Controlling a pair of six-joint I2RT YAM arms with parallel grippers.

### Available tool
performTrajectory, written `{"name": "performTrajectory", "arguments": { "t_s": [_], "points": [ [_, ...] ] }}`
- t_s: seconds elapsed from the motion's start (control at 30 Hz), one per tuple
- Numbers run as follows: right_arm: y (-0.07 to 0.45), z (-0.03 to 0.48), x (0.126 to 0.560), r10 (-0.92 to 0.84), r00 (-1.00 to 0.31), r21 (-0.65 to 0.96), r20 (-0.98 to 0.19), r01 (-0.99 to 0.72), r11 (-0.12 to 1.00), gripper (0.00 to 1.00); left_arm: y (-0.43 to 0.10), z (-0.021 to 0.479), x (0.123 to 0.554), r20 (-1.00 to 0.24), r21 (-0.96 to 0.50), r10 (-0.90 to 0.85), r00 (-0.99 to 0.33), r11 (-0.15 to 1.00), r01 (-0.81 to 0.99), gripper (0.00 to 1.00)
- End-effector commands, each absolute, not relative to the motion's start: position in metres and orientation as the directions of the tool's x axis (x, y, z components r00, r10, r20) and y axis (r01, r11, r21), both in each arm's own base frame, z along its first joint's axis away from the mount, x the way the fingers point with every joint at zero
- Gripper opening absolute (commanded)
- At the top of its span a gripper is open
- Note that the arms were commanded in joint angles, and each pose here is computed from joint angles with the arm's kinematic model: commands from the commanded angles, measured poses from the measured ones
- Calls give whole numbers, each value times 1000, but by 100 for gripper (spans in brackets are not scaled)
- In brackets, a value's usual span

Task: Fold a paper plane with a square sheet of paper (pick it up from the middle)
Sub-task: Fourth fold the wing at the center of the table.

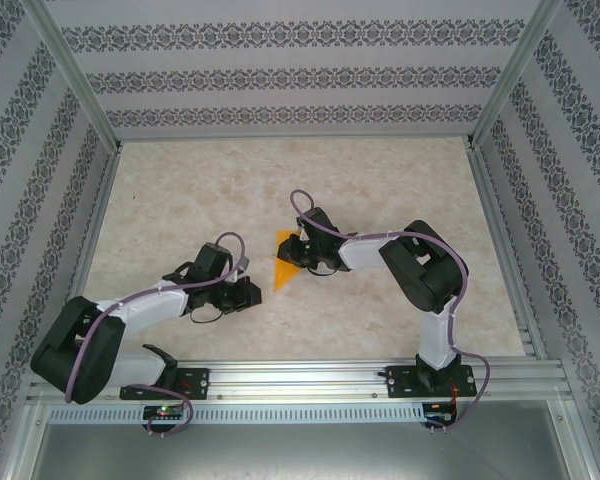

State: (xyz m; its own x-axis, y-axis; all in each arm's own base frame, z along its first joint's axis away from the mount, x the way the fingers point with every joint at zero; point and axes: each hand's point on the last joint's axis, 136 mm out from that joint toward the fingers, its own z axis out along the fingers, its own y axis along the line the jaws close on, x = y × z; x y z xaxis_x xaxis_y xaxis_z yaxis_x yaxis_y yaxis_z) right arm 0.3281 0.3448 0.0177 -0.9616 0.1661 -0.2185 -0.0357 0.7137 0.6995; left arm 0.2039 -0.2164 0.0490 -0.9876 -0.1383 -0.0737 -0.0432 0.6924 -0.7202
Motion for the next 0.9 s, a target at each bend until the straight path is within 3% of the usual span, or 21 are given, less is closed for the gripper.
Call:
{"name": "performTrajectory", "arguments": {
  "t_s": [0.0,0.27,0.57,0.87],
  "points": [
    [326,-36,291,109,-988,593,-106,25,805,18,-224,66,226,-85,-745,-169,-982,665,-50,13],
    [338,-16,300,135,-983,653,-127,20,757,20,-252,75,271,-151,-774,-139,-979,632,30,23],
    [341,-13,305,154,-980,664,-128,31,747,20,-248,42,277,-119,-715,-147,-982,699,-18,32],
    [340,-17,302,151,-981,661,-123,32,750,20,-257,36,289,-129,-726,-141,-982,687,-3,29]
  ]
}}
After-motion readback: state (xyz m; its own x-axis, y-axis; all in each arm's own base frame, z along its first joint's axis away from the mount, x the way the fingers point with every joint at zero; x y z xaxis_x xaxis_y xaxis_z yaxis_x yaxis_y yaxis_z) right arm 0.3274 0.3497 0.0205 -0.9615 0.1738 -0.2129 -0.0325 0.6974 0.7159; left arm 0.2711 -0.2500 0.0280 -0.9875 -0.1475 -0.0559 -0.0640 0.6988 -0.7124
